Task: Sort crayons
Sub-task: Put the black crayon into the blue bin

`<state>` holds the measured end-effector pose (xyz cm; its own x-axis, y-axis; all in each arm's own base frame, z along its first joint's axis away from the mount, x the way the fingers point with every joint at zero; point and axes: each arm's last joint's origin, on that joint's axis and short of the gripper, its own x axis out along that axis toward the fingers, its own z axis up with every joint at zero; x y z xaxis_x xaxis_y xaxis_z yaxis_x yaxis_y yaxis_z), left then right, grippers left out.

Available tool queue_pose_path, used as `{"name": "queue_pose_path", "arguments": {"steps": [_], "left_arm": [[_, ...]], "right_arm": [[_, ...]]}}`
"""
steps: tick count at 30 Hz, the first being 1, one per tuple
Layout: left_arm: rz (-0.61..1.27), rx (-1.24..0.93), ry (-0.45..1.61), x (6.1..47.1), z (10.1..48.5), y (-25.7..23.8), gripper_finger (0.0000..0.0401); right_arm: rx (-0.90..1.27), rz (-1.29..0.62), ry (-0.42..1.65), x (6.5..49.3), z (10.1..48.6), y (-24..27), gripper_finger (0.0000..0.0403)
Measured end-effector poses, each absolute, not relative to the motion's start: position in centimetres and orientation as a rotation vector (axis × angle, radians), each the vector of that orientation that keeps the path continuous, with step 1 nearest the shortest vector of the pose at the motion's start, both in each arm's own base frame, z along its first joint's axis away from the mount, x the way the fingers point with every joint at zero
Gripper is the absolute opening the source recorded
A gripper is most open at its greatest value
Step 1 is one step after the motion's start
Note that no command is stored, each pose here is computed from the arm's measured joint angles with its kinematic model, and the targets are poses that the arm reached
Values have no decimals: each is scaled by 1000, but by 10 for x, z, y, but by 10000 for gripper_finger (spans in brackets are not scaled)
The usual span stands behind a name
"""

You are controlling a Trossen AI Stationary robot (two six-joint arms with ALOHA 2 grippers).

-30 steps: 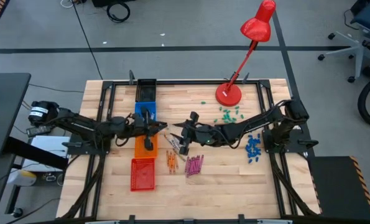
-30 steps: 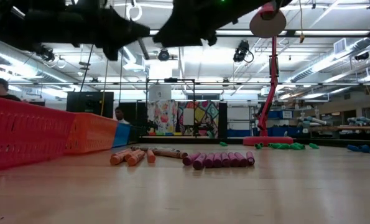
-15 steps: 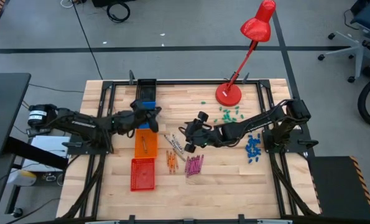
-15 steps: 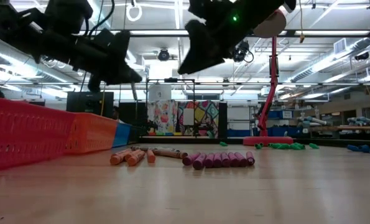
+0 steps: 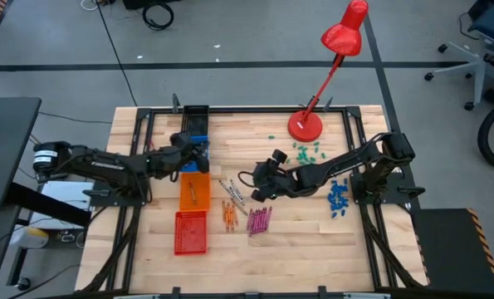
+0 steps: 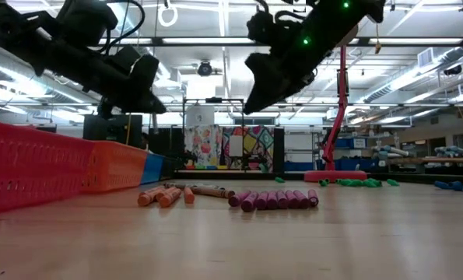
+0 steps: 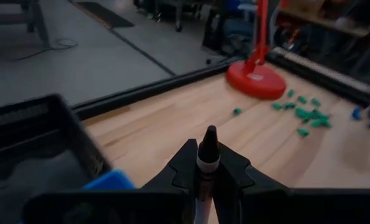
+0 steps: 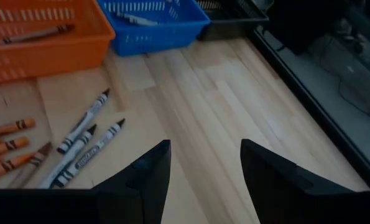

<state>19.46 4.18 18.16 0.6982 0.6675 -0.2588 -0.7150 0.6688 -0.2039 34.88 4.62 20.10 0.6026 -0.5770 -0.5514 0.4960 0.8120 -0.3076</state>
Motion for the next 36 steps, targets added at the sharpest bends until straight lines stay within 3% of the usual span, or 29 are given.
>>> {"name": "queue_pose_path", "arguments": {"steps": [7, 17, 22, 36], "left_arm": [[837, -339, 218, 181, 184, 43, 36], [900, -415, 464, 174, 193, 45, 37], [854, -452, 509, 175, 190, 44, 37], [939, -525, 675, 173, 168, 57, 39]], "right_arm": [[-101, -631, 673, 342, 185, 44, 197], [-88, -632, 648, 344, 185, 41, 197], [-88, -631, 643, 345, 186, 41, 197], [-84, -618, 639, 345, 186, 41, 197]]}}
